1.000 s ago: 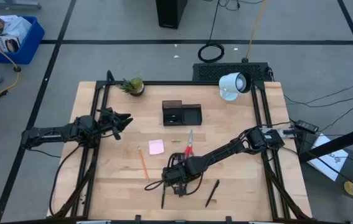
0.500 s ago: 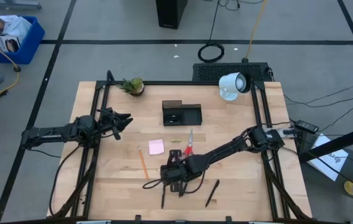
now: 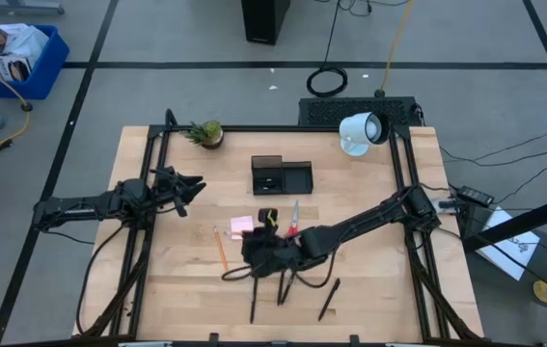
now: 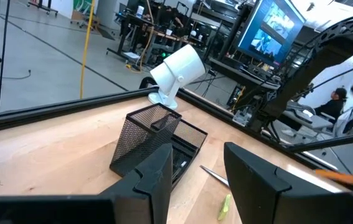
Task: Pick and place office supplies into organizer
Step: Put the top pencil into the mesh organizer
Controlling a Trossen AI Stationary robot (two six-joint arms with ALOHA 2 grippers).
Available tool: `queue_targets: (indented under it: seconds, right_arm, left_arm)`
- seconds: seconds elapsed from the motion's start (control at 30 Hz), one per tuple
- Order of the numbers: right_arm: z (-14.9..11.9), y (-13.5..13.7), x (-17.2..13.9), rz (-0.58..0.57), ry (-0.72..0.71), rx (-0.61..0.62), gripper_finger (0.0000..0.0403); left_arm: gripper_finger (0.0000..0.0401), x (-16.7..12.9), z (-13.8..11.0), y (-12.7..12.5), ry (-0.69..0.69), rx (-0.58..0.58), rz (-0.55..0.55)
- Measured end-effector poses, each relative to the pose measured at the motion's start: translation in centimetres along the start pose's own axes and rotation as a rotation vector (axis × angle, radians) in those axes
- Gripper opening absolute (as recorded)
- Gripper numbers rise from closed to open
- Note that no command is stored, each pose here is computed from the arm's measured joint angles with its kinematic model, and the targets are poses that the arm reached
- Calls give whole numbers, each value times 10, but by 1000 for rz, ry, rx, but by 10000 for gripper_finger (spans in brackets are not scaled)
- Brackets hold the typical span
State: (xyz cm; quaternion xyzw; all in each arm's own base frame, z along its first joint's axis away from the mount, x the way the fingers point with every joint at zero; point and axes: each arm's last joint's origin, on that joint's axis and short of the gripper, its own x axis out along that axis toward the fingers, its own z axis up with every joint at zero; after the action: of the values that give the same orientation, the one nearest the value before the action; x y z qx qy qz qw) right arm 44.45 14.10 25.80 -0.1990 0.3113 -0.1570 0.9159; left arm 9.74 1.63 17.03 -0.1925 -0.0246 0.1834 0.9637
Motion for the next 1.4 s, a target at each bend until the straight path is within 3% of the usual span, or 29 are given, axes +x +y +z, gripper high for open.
queue_targets:
  seconds: [0.23, 0.37, 0.53, 0.8, 0.87, 0.97, 1.1, 1.4]
  right_arm:
    - [13, -31, 18, -102, -93, -25, 15]
    - [6, -49, 35, -150, -108, 3, 15]
    - [-20, -67, 36, -80, -212, 105, 14]
    - [-73, -110, -7, -125, -593, 286, 14]
    - [-88, -120, -9, -165, -631, 319, 14]
    - [-112, -134, 0, -207, -634, 370, 14]
    - [-131, -162, 14, -173, -666, 480, 17]
    - [-146, -180, 39, -189, -775, 466, 19]
  left_arm:
    - [147, 0, 0, 0, 0, 0, 0]
    - [147, 0, 0, 0, 0, 0, 0]
    - [147, 0, 0, 0, -1, 0, 0]
    - [147, 0, 0, 0, -1, 0, 0]
    - [147, 0, 0, 0, -1, 0, 0]
    - [147, 0, 0, 0, -1, 0, 0]
    - [147, 0, 0, 0, 0, 0, 0]
    - [147, 0, 0, 0, 0, 0, 0]
